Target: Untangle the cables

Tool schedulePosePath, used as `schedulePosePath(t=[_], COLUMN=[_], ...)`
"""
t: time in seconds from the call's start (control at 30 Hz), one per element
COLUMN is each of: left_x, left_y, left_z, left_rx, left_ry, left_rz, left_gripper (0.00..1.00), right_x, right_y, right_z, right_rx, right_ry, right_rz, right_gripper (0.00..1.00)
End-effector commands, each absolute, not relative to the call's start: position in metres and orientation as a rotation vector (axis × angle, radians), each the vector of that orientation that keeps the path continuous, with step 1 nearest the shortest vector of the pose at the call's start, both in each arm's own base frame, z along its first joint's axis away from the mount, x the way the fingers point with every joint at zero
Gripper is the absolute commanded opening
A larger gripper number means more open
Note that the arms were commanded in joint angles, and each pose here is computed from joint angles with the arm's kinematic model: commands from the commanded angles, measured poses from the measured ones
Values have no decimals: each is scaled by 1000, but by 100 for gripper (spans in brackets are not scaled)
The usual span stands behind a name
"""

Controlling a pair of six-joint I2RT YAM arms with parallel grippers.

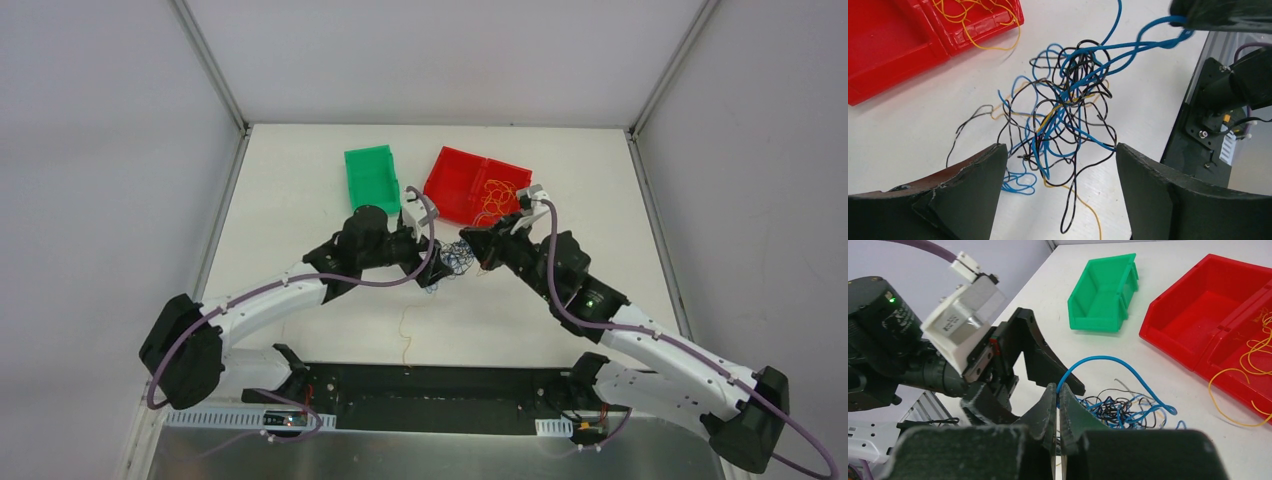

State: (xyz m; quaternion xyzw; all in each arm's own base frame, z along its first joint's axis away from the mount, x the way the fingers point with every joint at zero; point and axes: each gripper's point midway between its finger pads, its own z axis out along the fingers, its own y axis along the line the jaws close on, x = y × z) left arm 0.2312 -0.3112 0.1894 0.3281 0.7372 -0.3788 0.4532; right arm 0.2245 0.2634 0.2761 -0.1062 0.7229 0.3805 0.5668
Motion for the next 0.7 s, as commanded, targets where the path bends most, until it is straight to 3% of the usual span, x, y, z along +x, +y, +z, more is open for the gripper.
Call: schedulePosePath(t=[0.0,0.07,0.1,0.2,0.23,0.67], left_x=[236,238,239,241,243,297], left_y=[-333,-338,-340,-341,-340,-238], left_z=[209,208,207,206,206,205], left_rx=[880,887,890,879,863,264], left_ry=[1747,1768,1776,1805,1814,1943], left_rz=[-975,-982,-986,-982,-970,-602], left_gripper=[78,71,61,8,0,0], right_x=[225,225,225,228,228,242], right_y=[260,261,261,259,257,156], right_z=[304,304,303,302,302,316], right_rx=[-200,-197,-197,-181,-174,180], right_ry=[1649,1652,1655,1658,1656,1546], right_rz=[931,936,935,924,921,657], right_gripper=[0,0,0,0,0,0])
